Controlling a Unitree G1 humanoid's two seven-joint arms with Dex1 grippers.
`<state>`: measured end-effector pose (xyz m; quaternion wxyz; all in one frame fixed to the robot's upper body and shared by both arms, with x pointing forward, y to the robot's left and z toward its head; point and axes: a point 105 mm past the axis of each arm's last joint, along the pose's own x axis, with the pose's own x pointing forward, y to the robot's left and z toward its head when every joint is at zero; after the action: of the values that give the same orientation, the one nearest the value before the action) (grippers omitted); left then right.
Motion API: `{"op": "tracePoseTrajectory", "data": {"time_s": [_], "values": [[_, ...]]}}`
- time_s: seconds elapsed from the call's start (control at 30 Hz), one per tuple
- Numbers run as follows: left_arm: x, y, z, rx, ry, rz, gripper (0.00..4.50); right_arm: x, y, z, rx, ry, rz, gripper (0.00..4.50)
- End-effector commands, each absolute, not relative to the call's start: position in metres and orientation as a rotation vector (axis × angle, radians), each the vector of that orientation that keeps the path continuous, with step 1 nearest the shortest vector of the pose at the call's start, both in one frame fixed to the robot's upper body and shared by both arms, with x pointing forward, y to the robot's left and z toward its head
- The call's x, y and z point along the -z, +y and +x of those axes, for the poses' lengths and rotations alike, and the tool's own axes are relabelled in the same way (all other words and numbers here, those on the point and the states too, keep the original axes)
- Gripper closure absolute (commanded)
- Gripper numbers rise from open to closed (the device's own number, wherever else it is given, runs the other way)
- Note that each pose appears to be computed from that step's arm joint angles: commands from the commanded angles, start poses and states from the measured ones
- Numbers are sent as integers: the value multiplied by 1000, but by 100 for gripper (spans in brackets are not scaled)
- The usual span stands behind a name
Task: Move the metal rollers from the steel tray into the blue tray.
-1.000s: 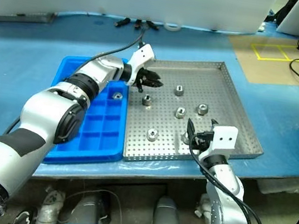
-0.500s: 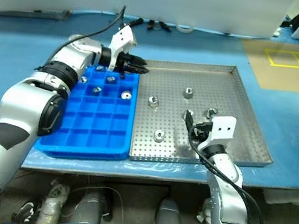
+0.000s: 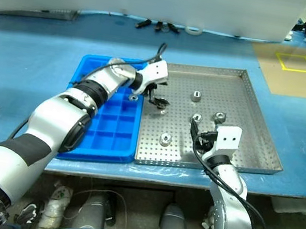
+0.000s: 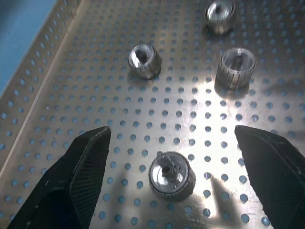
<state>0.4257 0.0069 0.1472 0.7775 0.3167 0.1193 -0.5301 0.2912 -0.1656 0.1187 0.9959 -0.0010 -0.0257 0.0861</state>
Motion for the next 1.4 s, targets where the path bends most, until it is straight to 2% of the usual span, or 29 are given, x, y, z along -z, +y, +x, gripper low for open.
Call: {"op": "tracePoseTrajectory", "data": {"time_s": [0.03, 0.17, 0.5, 0.73, 0.97, 1.1, 1.2, 1.27, 1.4], "values": [[-139, 9, 434, 1042, 276, 750, 9, -137, -168, 284, -144, -128, -9, 59], [-123, 14, 440, 926, 315, 800, 9, -137, -171, 279, -119, -127, -10, 59], [-90, 18, 431, 904, 432, 811, 9, -140, -158, 258, -203, -101, 3, 59], [-81, 32, 432, 866, 494, 813, 9, -148, -135, 252, -359, -81, -23, 59], [-78, 33, 430, 878, 515, 800, 9, -148, -140, 255, -364, -67, -32, 59], [-78, 35, 430, 867, 516, 809, 96, -144, -141, 256, -338, -61, -31, 59], [-76, 37, 430, 866, 525, 828, 199, -143, -143, 257, -327, -63, -33, 59], [-75, 37, 429, 880, 533, 826, 199, -144, -144, 258, -319, -64, -40, 59], [-79, 39, 431, 875, 530, 826, 288, -145, -145, 260, -310, -74, -41, 59]]}}
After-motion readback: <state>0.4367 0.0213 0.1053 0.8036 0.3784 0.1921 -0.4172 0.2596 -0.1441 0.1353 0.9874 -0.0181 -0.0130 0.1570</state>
